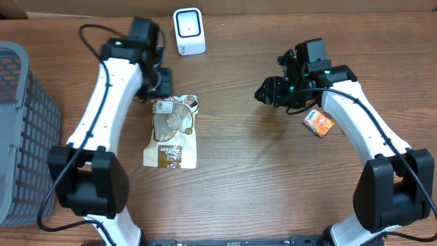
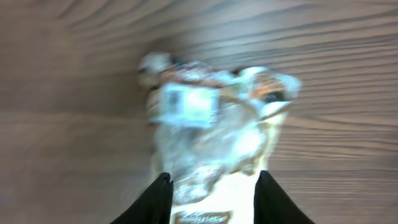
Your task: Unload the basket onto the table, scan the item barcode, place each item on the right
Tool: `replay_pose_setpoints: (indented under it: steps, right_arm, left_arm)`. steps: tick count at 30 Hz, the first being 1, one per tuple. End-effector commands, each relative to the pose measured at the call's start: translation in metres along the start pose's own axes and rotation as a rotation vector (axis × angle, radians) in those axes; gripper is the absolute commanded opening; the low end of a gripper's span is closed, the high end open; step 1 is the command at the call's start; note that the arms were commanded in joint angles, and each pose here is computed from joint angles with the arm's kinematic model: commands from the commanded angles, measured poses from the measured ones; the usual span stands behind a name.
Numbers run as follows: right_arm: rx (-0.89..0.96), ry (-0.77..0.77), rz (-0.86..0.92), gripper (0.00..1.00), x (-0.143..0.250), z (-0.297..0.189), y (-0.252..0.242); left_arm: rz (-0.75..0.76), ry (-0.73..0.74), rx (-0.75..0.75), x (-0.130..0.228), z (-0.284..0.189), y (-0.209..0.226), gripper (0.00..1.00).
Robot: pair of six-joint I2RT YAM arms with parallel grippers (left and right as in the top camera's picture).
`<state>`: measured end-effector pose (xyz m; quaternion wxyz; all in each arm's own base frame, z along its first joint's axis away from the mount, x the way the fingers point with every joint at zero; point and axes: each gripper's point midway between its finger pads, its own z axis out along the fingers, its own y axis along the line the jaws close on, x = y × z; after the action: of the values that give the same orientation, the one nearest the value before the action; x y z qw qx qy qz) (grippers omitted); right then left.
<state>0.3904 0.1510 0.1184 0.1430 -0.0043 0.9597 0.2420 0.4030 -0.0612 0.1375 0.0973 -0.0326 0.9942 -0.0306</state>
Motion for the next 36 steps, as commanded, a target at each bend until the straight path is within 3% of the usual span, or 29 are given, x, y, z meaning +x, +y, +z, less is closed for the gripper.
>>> replay_pose_setpoints:
  steps: [1, 6, 13, 23, 29, 36]
  right_arm:
    - [-0.037, 0.022, -0.045, 0.64, 0.008, 0.013, 0.020]
    - [-0.065, 0.014, -0.107, 0.63, 0.010, 0.023, 0.044]
    - [-0.063, 0.014, -0.128, 0.63, 0.012, 0.027, 0.050]
    - [-0.065, 0.009, -0.128, 0.64, 0.011, 0.027, 0.050]
    - [-0.065, 0.013, -0.100, 0.64, 0.012, 0.028, 0.050]
    - [-0.053, 0.042, -0.071, 0.64, 0.016, 0.038, 0.044]
  left_arm:
    - [-0.159, 0.067, -0.075, 0.013, 0.012, 0.059, 0.12]
    - [-0.271, 0.132, -0.076, 0.035, 0.037, 0.096, 0.06]
    - [-0.262, 0.185, -0.012, 0.067, 0.084, 0.084, 0.04]
    - [-0.276, 0.251, -0.013, 0.103, 0.112, 0.067, 0.04]
    - [-0.227, 0.246, 0.068, 0.103, 0.117, 0.036, 0.04]
    - [-0.190, 0.220, 0.057, 0.099, 0.119, 0.028, 0.04]
